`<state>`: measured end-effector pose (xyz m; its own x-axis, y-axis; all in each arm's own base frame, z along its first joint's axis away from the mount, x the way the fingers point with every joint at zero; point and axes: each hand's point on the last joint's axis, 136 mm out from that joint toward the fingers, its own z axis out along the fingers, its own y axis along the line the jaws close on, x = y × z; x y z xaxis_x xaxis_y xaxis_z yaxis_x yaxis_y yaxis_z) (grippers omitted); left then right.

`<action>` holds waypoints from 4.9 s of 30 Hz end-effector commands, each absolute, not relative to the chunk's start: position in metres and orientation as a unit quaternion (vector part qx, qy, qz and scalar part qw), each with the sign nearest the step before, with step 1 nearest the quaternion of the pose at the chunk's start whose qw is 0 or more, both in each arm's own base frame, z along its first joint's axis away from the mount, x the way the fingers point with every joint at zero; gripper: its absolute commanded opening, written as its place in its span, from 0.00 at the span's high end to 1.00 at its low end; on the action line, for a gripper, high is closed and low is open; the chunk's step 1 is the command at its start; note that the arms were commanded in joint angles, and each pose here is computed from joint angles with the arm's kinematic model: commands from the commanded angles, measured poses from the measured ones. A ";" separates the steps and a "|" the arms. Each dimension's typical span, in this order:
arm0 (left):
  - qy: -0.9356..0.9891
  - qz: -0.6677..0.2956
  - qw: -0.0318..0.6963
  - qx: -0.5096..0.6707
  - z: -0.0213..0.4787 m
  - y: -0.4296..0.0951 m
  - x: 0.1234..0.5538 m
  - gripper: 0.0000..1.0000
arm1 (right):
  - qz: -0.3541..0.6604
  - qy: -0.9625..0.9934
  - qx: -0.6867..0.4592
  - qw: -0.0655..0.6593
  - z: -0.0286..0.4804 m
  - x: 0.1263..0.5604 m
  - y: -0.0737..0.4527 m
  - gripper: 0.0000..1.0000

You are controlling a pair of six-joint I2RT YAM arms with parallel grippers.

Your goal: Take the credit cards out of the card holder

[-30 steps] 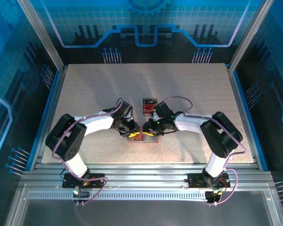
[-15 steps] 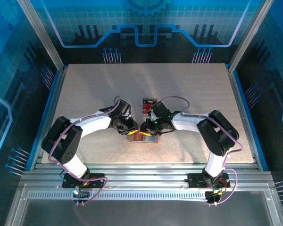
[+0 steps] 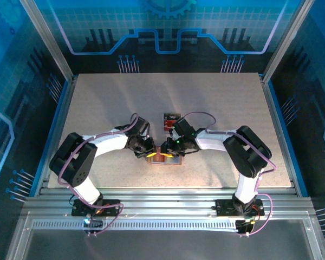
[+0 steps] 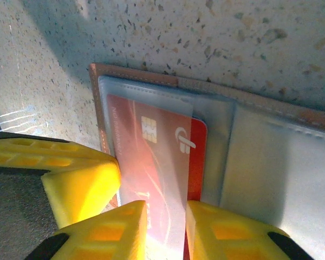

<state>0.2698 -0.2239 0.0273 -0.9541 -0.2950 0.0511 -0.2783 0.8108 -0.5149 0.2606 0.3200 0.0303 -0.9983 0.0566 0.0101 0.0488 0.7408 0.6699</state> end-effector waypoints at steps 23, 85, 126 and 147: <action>0.953 -0.267 0.000 -0.145 0.021 -0.221 0.263 0.88 | 0.304 0.953 0.010 0.011 0.039 0.255 0.309 0.74; 0.962 -0.233 0.000 -0.138 0.019 -0.213 0.264 0.95 | 0.372 0.927 0.044 0.004 0.022 0.262 0.306 0.72; 0.963 -0.229 -0.005 -0.140 0.014 -0.211 0.260 0.97 | 0.401 0.914 0.065 0.004 0.020 0.258 0.295 0.87; 0.961 -0.238 -0.012 -0.138 0.014 -0.215 0.253 0.95 | 0.372 0.927 0.051 0.007 0.025 0.260 0.274 0.92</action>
<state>0.2652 -0.2188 0.0244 -0.9630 -0.2645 0.0512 -0.2560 0.8390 -0.4802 0.2598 0.2834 0.0249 -0.9945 0.1025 0.0235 0.0885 0.6950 0.7135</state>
